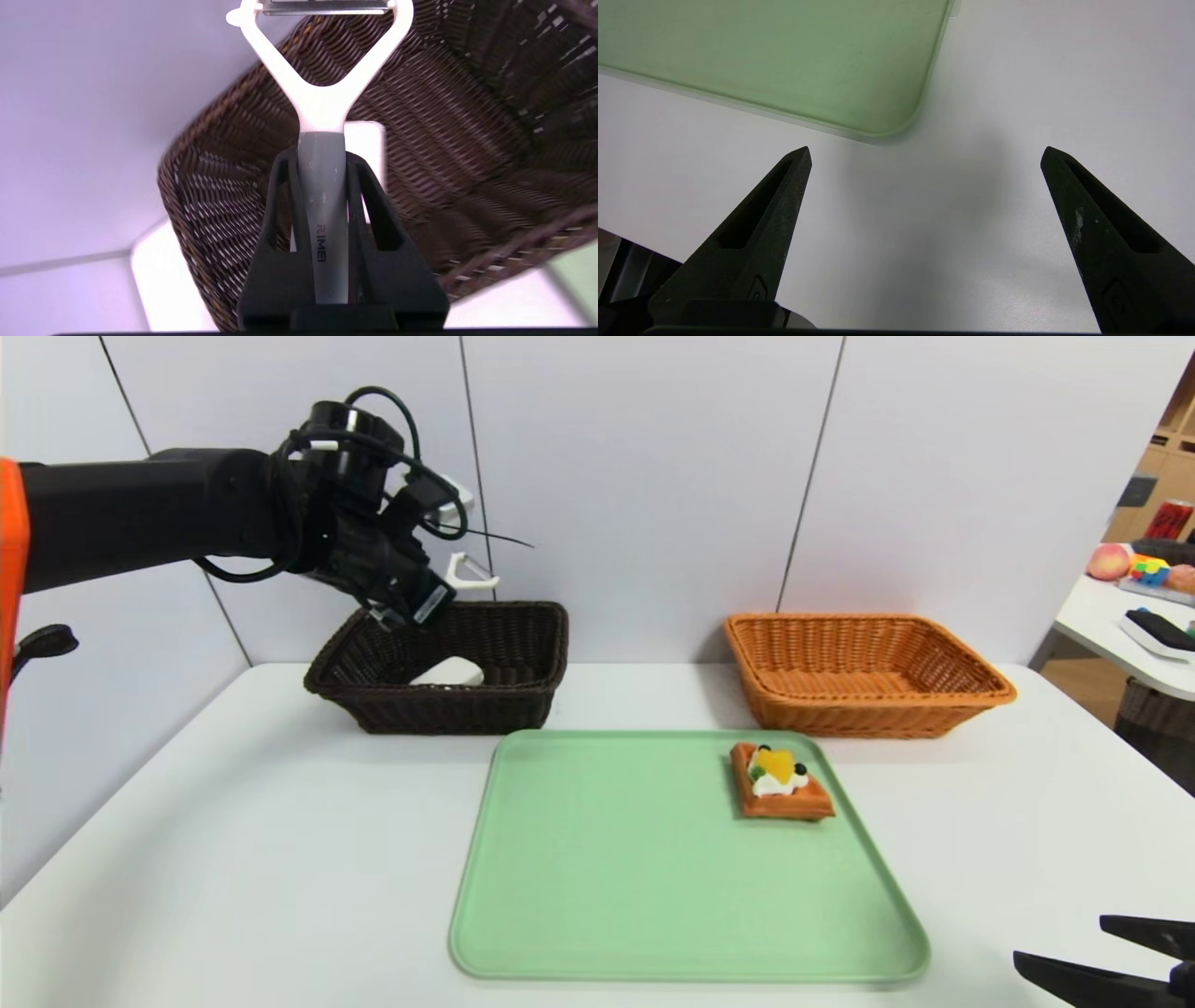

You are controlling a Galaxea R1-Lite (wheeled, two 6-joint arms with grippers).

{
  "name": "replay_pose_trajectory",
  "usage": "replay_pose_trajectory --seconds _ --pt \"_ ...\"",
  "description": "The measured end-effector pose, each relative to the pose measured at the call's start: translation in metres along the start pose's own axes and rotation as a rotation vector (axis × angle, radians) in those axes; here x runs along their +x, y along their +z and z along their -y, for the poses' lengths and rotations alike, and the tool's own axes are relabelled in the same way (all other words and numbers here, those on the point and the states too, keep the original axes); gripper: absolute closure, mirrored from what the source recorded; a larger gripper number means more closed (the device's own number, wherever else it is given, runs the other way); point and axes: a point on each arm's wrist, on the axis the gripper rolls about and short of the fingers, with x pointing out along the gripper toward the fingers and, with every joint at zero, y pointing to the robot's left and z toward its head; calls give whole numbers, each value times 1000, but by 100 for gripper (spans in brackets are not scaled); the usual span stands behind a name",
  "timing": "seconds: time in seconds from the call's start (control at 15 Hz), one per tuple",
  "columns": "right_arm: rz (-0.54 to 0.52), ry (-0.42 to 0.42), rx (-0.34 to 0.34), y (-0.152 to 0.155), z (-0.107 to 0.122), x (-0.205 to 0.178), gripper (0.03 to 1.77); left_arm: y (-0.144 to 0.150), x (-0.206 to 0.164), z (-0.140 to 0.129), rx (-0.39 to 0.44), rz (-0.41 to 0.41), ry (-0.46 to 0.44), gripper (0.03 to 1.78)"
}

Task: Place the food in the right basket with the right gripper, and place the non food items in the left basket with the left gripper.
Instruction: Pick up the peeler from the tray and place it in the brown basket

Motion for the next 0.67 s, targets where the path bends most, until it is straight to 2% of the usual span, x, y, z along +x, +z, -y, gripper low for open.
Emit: replay_pose_trajectory --seconds 0.27,0.67 --pt "-4 -4 2 -1 0 1 10 -23 31 -16 214 46 -87 156" --pt "-17 -6 5 -3 1 3 10 -50 72 -11 374 15 -160 156"
